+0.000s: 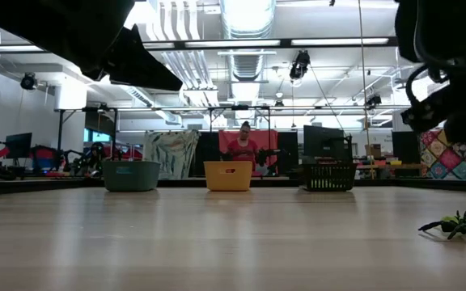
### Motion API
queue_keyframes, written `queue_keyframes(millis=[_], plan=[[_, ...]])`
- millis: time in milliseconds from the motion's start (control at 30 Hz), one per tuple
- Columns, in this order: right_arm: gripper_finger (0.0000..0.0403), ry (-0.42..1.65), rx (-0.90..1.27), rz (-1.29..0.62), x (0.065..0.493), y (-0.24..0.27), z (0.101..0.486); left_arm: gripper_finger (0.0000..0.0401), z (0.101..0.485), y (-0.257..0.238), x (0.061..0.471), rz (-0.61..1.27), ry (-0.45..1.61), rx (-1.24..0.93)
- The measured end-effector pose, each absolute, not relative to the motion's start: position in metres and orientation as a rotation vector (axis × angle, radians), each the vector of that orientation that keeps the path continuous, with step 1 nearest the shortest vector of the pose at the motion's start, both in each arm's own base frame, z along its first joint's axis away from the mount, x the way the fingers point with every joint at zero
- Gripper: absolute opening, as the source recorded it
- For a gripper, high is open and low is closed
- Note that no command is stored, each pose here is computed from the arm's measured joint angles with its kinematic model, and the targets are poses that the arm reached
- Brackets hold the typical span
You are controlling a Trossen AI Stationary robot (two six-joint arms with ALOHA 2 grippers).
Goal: Sort Halloween decoration
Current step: Put the black spider toy into the orange bin
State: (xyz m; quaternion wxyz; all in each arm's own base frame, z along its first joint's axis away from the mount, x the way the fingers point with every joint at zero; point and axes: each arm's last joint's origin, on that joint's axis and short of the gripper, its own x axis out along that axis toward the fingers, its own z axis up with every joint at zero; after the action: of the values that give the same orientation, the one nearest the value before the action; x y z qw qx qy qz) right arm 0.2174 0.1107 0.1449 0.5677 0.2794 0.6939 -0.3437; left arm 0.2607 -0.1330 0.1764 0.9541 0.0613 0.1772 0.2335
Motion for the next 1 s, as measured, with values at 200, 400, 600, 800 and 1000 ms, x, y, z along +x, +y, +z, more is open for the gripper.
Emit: queue_keyframes(millis=[200,400,600,800,1000], plan=[[0.0093,1.664,0.606,-0.794,0.220,0.112,0.135,0.0039,0.176,-0.133,0.261,0.474,0.360,0.125],[0.0076,1.647,0.576,-0.766,0.224,0.113,0.135,0.0039,0.176,-0.133,0.261,0.474,0.360,0.124],[0.0038,1.568,0.518,-0.731,0.232,0.114,0.139,0.0039,0.177,-0.133,0.261,0.475,0.353,0.113],[0.0010,1.509,0.511,-0.714,0.236,0.114,0.139,0.0039,0.177,-0.133,0.261,0.475,0.353,0.112],[0.0009,1.331,0.520,-0.669,0.253,0.112,0.138,0.0039,0.177,-0.133,0.261,0.475,0.351,0.110]])
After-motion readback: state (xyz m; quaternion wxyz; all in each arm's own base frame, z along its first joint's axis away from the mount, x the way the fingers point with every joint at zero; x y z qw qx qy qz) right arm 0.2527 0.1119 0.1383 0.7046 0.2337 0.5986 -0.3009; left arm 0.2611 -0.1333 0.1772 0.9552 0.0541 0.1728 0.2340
